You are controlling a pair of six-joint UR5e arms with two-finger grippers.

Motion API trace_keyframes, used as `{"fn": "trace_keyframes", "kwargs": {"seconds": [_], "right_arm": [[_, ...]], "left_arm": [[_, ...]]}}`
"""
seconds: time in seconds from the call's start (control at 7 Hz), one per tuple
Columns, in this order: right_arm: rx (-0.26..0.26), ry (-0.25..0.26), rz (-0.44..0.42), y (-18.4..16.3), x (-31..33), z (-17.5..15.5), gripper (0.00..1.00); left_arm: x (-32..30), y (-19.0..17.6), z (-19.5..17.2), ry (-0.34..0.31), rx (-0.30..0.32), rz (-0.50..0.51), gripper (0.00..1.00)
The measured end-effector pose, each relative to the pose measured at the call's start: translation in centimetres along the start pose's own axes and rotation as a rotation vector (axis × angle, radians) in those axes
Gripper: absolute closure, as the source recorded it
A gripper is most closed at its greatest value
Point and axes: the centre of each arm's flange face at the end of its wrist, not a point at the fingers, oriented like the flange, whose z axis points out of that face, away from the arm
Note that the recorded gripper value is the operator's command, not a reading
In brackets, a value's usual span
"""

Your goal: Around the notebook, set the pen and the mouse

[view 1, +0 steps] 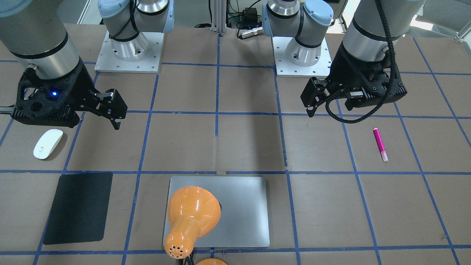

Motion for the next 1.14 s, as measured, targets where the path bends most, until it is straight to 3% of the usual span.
{"fn": "trace_keyframes", "kwargs": {"seconds": [0.57, 0.71, 0.86, 1.0, 1.14], "right_arm": [[-0.060, 0.031, 0.015, 1.0, 2.0, 1.5, 0.00], [-0.090, 0.035, -0.024, 0.9, 4.1, 2.9, 0.00], [-0.114, 0.027, -0.050, 0.7, 7.6, 5.9, 0.00], [-0.102, 0.026, -0.078, 0.8, 11.9, 10.1, 0.00], [-0.077, 0.040, -0.115, 1.7, 16.2, 14.4, 0.00]], "left_arm": [[-1.0, 0.9, -0.7, -0.007, 0.000, -0.011, 0.00], [-3.5, 0.3, 1.4, -0.029, -0.038, -0.045, 0.00], [-6.9, -1.2, 5.6, -0.052, -0.069, -0.085, 0.00], [-10.3, -2.3, 11.5, -0.059, -0.050, -0.081, 0.00], [-14.0, -2.3, 17.8, -0.063, -0.024, -0.013, 0.00]]}}
